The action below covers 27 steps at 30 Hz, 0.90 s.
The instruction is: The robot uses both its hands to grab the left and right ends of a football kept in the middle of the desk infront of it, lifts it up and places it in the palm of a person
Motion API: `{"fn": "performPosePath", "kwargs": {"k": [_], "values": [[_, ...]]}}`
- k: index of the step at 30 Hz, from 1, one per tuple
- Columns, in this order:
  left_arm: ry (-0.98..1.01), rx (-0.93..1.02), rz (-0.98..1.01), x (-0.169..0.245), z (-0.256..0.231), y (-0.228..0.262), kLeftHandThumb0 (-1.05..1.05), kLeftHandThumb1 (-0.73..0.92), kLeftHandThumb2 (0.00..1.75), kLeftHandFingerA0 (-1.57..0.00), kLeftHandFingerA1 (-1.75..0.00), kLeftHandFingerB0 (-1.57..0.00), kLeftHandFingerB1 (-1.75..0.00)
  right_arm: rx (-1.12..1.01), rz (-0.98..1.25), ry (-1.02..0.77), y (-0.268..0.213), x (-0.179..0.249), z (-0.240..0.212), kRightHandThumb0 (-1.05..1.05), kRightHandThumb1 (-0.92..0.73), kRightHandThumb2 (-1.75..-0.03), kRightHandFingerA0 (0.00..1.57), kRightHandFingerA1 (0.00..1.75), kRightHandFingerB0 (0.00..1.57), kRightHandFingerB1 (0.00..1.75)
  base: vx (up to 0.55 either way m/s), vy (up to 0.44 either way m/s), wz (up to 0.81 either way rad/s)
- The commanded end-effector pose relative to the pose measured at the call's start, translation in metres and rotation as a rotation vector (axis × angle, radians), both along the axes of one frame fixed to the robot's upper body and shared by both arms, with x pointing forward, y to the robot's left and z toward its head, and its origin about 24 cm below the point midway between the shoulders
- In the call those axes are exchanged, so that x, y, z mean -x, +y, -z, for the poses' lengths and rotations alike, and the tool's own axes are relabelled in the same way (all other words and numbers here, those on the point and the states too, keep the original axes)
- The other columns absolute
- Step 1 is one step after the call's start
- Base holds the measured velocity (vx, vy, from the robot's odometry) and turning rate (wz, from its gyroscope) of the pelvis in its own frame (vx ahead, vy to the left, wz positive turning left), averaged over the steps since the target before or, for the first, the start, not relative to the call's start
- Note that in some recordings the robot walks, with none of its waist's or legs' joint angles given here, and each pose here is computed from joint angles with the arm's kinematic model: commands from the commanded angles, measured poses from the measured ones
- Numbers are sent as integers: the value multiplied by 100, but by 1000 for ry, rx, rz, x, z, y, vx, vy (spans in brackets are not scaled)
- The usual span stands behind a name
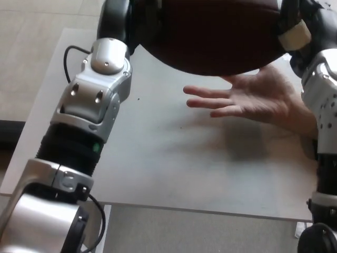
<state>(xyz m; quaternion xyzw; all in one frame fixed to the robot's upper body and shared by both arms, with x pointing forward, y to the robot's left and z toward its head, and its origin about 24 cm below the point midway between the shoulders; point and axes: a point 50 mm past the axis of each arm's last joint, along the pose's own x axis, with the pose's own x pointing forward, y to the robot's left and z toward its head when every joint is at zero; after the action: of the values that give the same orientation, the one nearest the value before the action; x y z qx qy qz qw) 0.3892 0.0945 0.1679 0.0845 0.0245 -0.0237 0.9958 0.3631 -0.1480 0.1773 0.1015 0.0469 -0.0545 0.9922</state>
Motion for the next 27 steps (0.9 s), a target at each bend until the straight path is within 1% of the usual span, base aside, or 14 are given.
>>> {"fn": "performPosePath", "kwargs": {"k": [1,2,4,5,6,7,8,14,15,16,18,22,23,27], "values": [[46,-50,317,-6,-36,-54,-92,77,114,-49,-69,-24,-47,-207,-394,-193,53,-11,-70,-94,-83,-67,34,54,34,35,0,0,0],[48,-61,316,-7,-36,-55,-88,92,68,-45,-62,-31,-35,-205,-388,-190,52,-12,-70,-94,-84,-67,36,54,35,36,0,0,0],[56,-89,316,-7,-34,-57,-91,92,69,-25,-50,-31,-36,-205,-377,-180,50,-13,-68,-96,-85,-66,37,55,33,35,0,0,0],[58,-94,309,-8,-33,-59,-90,74,116,-22,-55,-31,-51,-205,-365,-174,48,-13,-67,-96,-85,-66,40,53,33,35,0,0,0],[57,-82,296,-8,-32,-60,-89,89,67,-48,-66,-39,-39,-204,-353,-169,46,-13,-66,-95,-86,-66,39,53,33,34,0,0,0],[58,-78,291,-9,-32,-61,-89,89,67,-48,-66,-39,-39,-201,-350,-170,45,-13,-66,-95,-86,-66,39,53,33,34,0,0,0],[75,-71,310,-10,-32,-63,-90,73,111,-52,-70,-33,-52,-205,-343,-172,42,-14,-66,-94,-86,-67,39,53,34,34,0,0,0],[113,-155,436,-14,-17,-75,-79,92,73,-65,-88,-53,-58,-323,-252,-114,20,-24,-45,-93,-77,-79,37,57,33,36,0,0,0],[132,-198,431,-12,-10,-75,-77,75,111,-61,-86,-46,-63,-337,-243,-94,20,-23,-36,-90,-87,-67,37,53,35,32,0,0,0],[126,-257,425,-11,-1,-77,-77,92,72,-63,-90,-49,-54,-366,-219,-65,17,-22,-29,-91,-86,-67,38,52,36,31,0,0,0],[153,-158,418,-8,14,-76,-69,86,67,-63,-115,-43,-81,-419,-205,-36,16,-22,-14,-92,-87,-67,34,52,32,32,0,0,0],[261,-118,416,-2,44,-82,-60,77,63,-29,-87,-25,-55,-475,-152,-6,7,-16,16,-89,-90,-68,31,54,29,32,0,0,0],[264,-141,375,4,57,-87,-67,75,105,-19,-62,-12,-49,-541,-88,17,-2,-13,32,-86,-91,-68,34,54,31,31,0,0,0],[326,-425,470,4,59,-87,-71,92,75,-27,-65,-23,-39,-563,-23,43,-6,-12,39,-86,-92,-68,42,54,33,30,0,0,0]]}}
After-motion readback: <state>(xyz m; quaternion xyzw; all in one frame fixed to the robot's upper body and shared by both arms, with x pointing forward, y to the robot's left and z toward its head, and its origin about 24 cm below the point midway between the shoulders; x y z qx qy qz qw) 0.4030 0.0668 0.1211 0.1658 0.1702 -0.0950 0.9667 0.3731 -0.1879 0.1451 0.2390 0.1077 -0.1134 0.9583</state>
